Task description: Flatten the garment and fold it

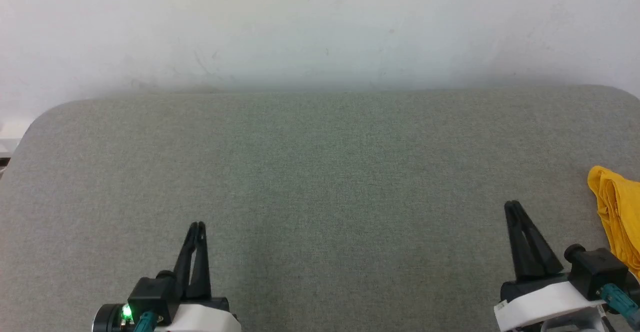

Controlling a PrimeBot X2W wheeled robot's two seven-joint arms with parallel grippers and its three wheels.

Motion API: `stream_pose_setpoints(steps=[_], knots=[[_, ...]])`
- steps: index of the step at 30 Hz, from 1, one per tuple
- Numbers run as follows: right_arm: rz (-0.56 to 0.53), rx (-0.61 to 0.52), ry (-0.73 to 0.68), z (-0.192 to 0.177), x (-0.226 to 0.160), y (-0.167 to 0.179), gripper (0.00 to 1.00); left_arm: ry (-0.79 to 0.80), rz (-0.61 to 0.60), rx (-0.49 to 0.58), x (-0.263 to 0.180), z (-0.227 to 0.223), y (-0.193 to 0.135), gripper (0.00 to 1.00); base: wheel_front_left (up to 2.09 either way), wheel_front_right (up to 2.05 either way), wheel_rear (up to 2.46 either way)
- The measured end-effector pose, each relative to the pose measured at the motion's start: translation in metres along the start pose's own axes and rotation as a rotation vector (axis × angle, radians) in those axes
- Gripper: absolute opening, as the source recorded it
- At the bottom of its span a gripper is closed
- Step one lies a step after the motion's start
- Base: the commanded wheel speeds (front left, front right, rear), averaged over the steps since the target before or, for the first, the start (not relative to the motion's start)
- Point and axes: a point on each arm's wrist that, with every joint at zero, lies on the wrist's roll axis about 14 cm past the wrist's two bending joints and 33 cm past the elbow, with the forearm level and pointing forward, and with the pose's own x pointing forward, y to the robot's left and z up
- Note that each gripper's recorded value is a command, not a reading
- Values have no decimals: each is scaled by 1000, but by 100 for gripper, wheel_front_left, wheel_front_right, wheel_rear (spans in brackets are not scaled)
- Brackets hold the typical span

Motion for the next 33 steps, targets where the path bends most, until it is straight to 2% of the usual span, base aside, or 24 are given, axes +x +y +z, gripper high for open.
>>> stream_pose_setpoints(steps=[33], knots=[[4, -29, 44, -4, 0, 1, 0, 47, -6, 13, 2, -4, 1, 0, 0, 0, 0]])
